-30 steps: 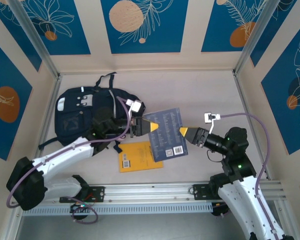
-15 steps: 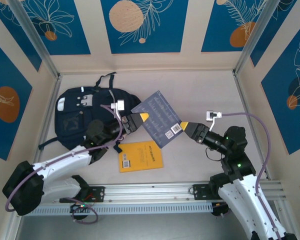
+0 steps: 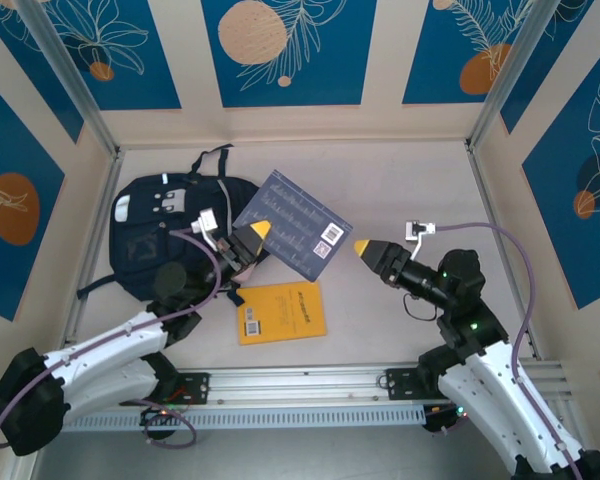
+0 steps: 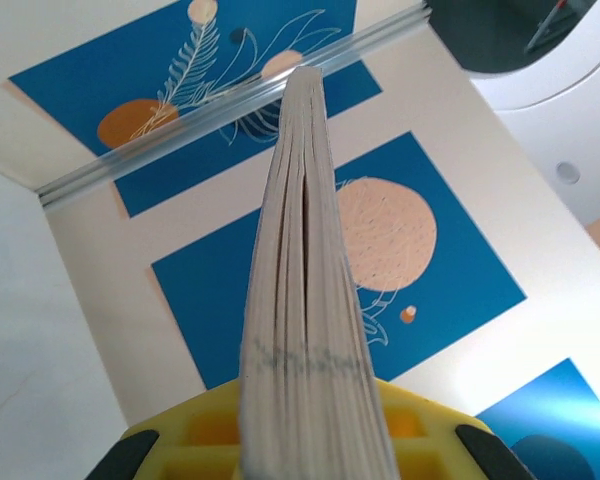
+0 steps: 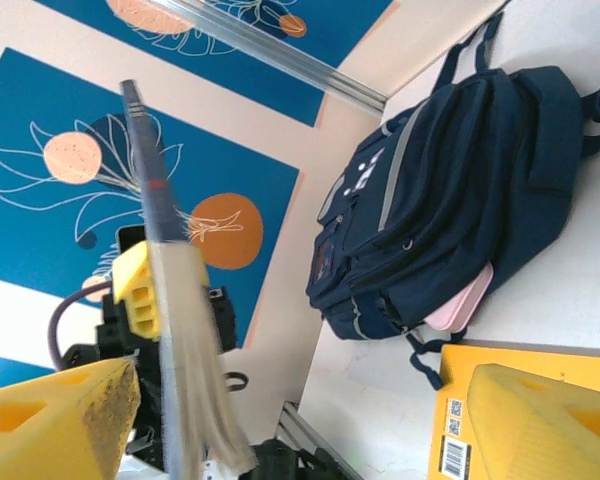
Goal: Pack the student bag
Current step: Pass the book.
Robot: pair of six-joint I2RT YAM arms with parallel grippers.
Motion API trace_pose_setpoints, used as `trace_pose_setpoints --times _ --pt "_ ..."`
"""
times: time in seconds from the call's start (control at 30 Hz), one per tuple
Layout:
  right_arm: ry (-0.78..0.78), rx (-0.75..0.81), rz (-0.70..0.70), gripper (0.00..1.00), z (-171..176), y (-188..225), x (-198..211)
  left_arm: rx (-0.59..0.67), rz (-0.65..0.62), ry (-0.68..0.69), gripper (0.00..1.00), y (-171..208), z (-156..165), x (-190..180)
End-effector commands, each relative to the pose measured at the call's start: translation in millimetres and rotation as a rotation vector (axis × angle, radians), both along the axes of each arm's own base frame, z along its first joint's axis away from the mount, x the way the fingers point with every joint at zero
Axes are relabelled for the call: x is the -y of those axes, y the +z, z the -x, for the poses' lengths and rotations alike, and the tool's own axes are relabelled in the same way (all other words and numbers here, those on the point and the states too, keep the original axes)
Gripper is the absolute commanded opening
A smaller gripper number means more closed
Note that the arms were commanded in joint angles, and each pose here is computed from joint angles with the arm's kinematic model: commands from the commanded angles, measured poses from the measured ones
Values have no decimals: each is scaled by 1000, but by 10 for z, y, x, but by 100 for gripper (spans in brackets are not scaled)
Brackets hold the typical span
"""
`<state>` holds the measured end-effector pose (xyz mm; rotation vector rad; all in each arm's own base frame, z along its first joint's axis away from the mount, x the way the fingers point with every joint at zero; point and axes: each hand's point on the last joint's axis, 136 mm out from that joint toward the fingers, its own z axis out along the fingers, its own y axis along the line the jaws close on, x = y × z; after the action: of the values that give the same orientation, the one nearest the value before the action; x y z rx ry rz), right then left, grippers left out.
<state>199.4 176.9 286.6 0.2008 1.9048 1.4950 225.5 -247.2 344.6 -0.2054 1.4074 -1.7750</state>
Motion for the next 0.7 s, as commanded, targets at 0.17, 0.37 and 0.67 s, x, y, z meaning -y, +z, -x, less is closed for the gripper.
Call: trace_pose_setpoints --times 0.17,0.37,0.67 --pt "48 97 -93 94 -24 365 -245 19 100 11 0 220 45 -75" --pt "107 212 -147 93 43 501 -408 -24 86 -13 0 115 -6 44" --pt "107 243 -183 77 68 454 -583 -44 92 -55 0 -6 -11 256"
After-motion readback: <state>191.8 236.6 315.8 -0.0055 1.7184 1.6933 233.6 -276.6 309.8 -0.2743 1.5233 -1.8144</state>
